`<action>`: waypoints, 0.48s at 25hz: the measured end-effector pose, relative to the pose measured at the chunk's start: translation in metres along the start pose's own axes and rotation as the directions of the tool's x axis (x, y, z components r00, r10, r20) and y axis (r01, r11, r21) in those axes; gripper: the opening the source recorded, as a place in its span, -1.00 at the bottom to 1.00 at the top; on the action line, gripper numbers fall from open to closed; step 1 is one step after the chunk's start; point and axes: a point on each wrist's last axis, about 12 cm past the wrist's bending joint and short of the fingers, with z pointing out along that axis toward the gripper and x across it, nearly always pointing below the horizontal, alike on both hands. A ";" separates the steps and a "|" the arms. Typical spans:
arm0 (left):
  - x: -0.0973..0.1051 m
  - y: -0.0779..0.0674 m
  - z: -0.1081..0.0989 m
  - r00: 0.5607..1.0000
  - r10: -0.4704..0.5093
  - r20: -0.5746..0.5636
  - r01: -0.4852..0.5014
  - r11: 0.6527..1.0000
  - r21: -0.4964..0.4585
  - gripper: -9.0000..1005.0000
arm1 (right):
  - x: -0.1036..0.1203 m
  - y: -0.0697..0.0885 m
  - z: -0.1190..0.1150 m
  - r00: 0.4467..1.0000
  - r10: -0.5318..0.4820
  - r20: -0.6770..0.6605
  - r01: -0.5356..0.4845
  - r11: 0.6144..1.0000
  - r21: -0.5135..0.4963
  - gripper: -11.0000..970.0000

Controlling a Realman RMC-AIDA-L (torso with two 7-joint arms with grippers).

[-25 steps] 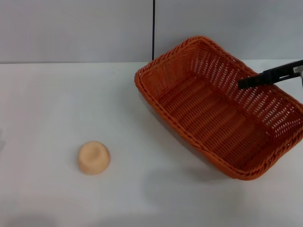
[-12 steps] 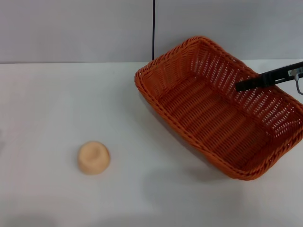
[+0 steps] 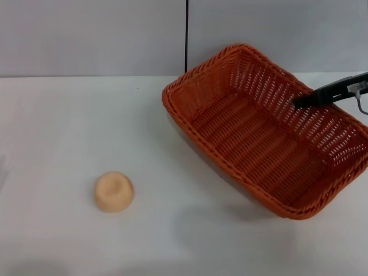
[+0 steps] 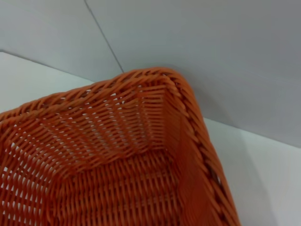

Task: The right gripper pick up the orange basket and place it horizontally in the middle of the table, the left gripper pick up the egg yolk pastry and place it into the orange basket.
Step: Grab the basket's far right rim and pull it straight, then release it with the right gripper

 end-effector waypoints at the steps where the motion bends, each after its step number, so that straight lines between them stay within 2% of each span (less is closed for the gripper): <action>1: 0.000 0.000 0.000 1.000 -0.001 0.001 0.001 1.000 0.000 0.62 | -0.001 0.000 0.000 1.000 -0.023 0.000 0.023 1.000 0.000 -0.11; 3: 0.000 0.000 0.000 1.000 -0.003 0.002 0.003 1.000 0.000 0.62 | -0.002 0.001 -0.001 0.999 -0.039 0.000 0.039 0.999 0.003 -0.40; 5: -0.001 0.000 -0.001 1.000 -0.005 0.008 0.005 1.000 -0.001 0.62 | -0.008 0.002 -0.004 0.996 -0.090 0.005 0.090 0.996 0.015 -0.51; 6: -0.002 -0.001 -0.002 1.000 -0.002 0.017 0.002 1.000 0.002 0.62 | -0.016 0.006 -0.007 0.988 -0.156 0.018 0.155 0.988 0.019 -0.56; 8: -0.003 0.000 -0.003 1.000 0.001 0.021 -0.001 1.000 0.004 0.62 | -0.020 0.008 -0.009 0.981 -0.192 0.026 0.191 0.981 0.013 -0.67; 10: -0.005 0.000 -0.005 1.000 0.003 0.029 -0.003 1.000 0.003 0.62 | -0.029 0.016 -0.012 0.959 -0.279 0.044 0.280 0.960 -0.015 -0.67; 11: -0.006 0.000 -0.007 0.999 0.006 0.035 -0.006 1.000 -0.001 0.62 | -0.037 0.024 -0.013 0.926 -0.375 0.054 0.377 0.925 -0.045 -0.67; 12: -0.007 0.000 -0.010 0.999 0.007 0.039 -0.007 1.000 -0.002 0.62 | -0.037 0.024 -0.013 0.926 -0.375 0.054 0.377 0.925 -0.045 -0.67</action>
